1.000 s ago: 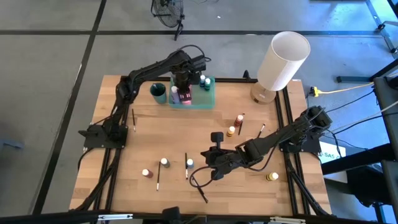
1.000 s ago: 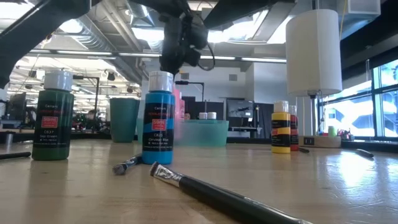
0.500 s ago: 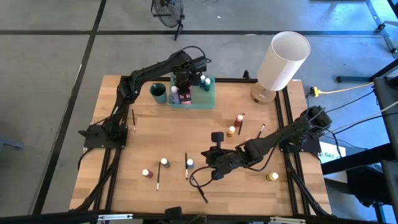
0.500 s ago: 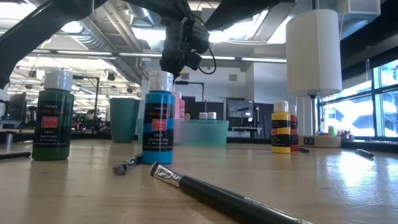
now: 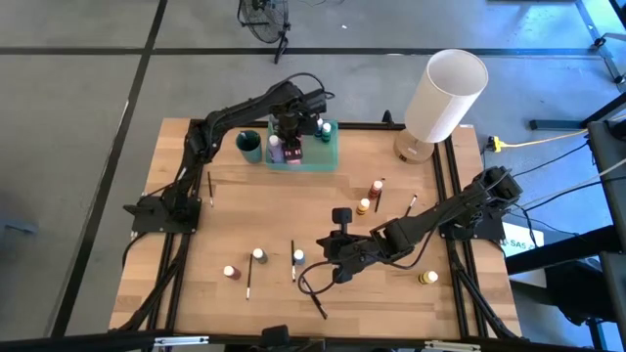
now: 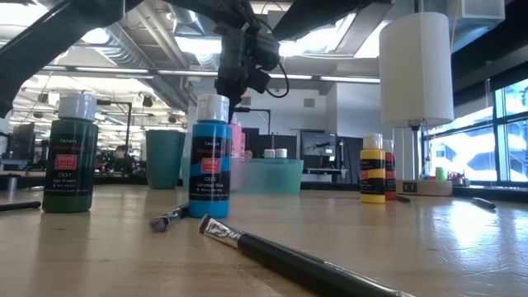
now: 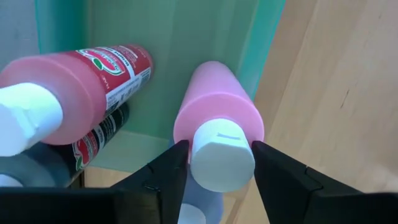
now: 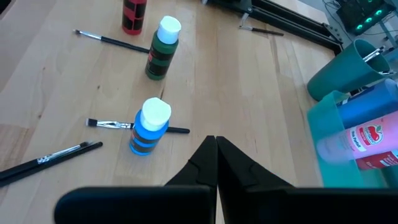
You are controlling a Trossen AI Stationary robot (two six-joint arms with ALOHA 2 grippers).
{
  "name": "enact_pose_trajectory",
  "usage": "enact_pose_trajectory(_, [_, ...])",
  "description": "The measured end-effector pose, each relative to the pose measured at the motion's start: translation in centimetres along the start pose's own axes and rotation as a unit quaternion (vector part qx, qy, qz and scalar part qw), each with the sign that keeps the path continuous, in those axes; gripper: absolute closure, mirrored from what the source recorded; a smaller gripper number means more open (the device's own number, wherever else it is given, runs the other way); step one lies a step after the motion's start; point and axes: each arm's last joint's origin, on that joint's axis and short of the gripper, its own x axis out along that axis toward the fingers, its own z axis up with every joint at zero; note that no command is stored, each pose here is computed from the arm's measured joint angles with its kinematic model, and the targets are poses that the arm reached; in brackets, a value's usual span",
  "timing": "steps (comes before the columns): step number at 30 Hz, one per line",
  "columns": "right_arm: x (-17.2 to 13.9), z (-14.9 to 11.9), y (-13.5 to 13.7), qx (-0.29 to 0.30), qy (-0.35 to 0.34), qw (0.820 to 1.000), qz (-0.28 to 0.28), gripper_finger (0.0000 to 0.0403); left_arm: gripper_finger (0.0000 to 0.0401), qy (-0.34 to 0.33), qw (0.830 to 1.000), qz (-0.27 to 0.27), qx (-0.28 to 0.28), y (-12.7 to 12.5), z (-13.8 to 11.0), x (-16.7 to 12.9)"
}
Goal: Pick & Place Paint Supplies
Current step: Put the big pink paint bottle into the green bin
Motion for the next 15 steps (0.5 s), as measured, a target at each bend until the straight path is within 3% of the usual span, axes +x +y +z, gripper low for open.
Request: enact_pose_trajectory(15, [0.00,-0.06,0.01,-0.002,0.003,1.000,0.001,0.0402,0.0207,-0.010,1.000,0.003,-0.022,-0.20,0.29,0.02])
